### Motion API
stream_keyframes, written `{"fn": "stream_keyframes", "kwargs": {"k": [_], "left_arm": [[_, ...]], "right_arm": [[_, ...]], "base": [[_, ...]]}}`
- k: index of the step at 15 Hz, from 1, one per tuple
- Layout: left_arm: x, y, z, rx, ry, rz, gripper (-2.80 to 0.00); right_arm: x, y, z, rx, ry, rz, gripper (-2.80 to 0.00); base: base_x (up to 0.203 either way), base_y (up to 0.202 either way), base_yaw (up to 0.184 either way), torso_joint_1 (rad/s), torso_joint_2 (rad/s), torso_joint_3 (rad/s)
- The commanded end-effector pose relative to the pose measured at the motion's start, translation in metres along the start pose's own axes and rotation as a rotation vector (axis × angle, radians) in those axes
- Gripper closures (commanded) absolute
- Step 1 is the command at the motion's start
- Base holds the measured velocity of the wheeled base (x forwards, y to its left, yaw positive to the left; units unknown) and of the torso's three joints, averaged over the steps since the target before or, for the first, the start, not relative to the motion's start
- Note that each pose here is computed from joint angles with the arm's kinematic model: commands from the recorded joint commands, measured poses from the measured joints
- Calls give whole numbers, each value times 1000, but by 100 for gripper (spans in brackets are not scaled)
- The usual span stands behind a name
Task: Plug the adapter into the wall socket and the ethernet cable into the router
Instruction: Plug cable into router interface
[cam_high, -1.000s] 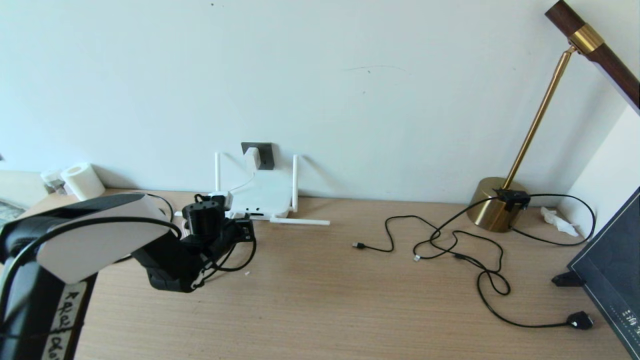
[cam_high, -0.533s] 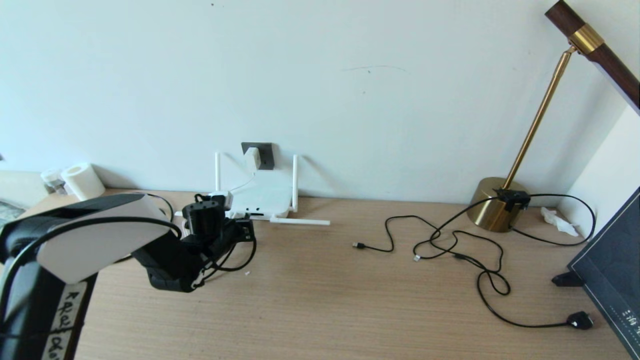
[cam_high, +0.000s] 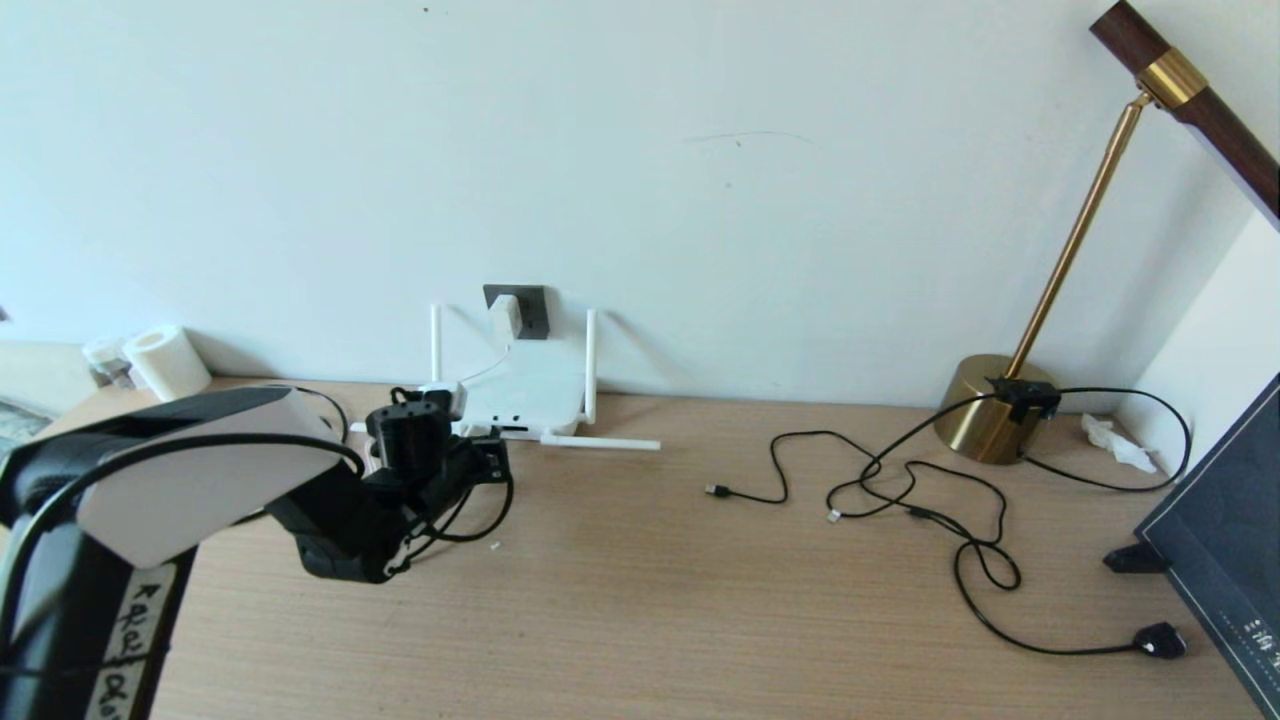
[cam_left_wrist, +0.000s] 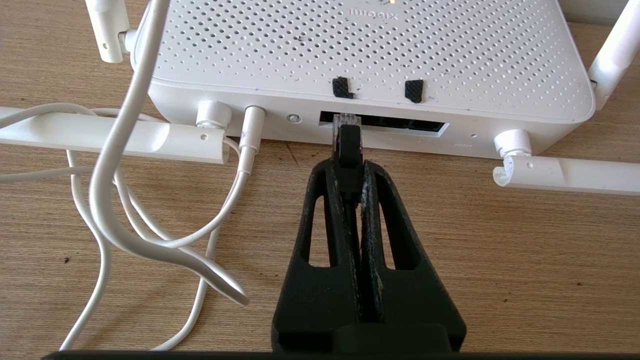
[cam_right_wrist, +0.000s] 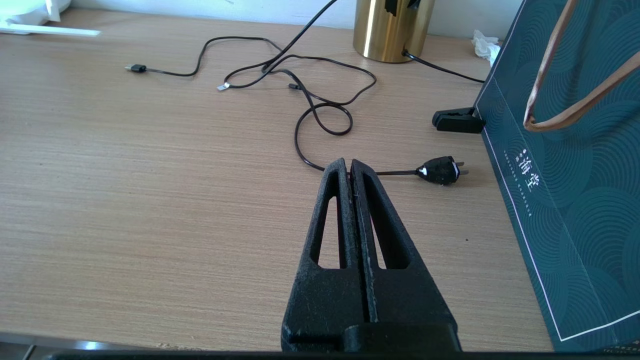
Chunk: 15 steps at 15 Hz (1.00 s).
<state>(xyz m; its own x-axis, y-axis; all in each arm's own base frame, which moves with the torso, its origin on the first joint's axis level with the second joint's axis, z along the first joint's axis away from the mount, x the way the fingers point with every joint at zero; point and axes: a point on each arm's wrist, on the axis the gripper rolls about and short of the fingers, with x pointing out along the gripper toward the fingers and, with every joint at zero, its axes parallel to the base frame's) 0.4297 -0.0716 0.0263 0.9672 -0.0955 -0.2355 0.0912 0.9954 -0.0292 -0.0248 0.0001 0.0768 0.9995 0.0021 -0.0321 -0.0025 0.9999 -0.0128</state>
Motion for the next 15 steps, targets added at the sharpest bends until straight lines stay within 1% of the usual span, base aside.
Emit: {"fn": "stream_keyframes", "kwargs": {"k": [1, 15], "left_arm": [[0, 1, 0, -2, -7, 2, 0], [0, 3, 0, -5, -7, 8, 0]], "right_arm": [[0, 0, 0, -1, 0, 1, 0], [0, 0, 0, -1, 0, 1, 0]], "base": [[0, 0, 0, 0, 0, 0], [0, 0, 0, 0, 0, 0]]}}
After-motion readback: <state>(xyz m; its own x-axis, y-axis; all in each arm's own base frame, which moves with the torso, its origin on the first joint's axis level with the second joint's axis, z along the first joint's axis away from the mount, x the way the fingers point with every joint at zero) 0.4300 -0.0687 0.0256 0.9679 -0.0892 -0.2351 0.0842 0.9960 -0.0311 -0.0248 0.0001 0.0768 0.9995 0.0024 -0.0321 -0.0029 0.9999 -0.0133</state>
